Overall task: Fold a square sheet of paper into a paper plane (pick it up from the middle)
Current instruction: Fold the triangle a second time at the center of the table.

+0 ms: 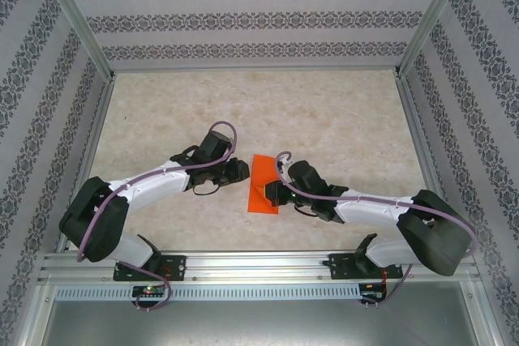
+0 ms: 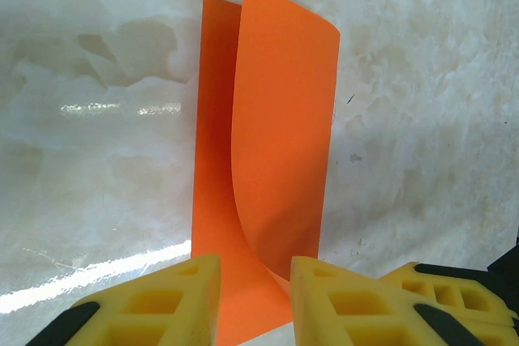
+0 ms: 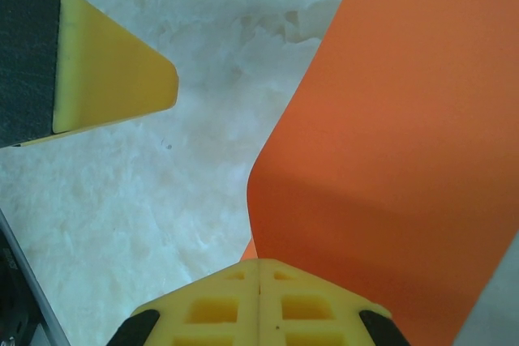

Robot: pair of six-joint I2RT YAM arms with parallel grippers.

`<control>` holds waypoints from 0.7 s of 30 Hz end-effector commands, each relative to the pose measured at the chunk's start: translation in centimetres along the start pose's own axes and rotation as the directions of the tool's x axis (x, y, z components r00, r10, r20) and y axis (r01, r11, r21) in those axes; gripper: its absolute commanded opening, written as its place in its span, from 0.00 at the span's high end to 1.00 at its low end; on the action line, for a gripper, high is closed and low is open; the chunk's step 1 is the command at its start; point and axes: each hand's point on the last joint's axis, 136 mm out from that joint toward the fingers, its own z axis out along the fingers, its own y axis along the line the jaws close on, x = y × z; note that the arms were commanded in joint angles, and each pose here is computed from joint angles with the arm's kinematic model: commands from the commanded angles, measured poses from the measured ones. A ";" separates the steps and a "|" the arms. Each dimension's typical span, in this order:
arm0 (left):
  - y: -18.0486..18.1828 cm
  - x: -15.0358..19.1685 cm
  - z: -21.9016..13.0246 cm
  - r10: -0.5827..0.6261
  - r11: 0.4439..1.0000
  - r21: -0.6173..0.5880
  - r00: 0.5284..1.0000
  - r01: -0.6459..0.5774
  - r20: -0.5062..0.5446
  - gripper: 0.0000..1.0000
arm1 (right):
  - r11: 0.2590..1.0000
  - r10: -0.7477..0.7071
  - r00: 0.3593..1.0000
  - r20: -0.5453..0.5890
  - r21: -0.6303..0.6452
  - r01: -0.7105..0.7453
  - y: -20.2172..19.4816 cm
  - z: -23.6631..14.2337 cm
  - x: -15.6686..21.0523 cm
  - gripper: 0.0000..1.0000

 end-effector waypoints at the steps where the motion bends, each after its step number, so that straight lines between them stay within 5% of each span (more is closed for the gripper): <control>1: -0.8 -0.5 -0.5 0.017 0.999 0.039 1.000 -0.017 0.019 0.69 | 0.999 0.022 1.000 0.018 -0.028 -0.022 0.2 0.1 -0.4 0.97; 21: -1.2 -1.0 -0.5 0.006 0.999 0.047 0.999 -0.008 0.034 0.70 | 0.997 0.080 0.997 0.016 -0.021 -0.080 -0.5 0.5 -1.2 0.98</control>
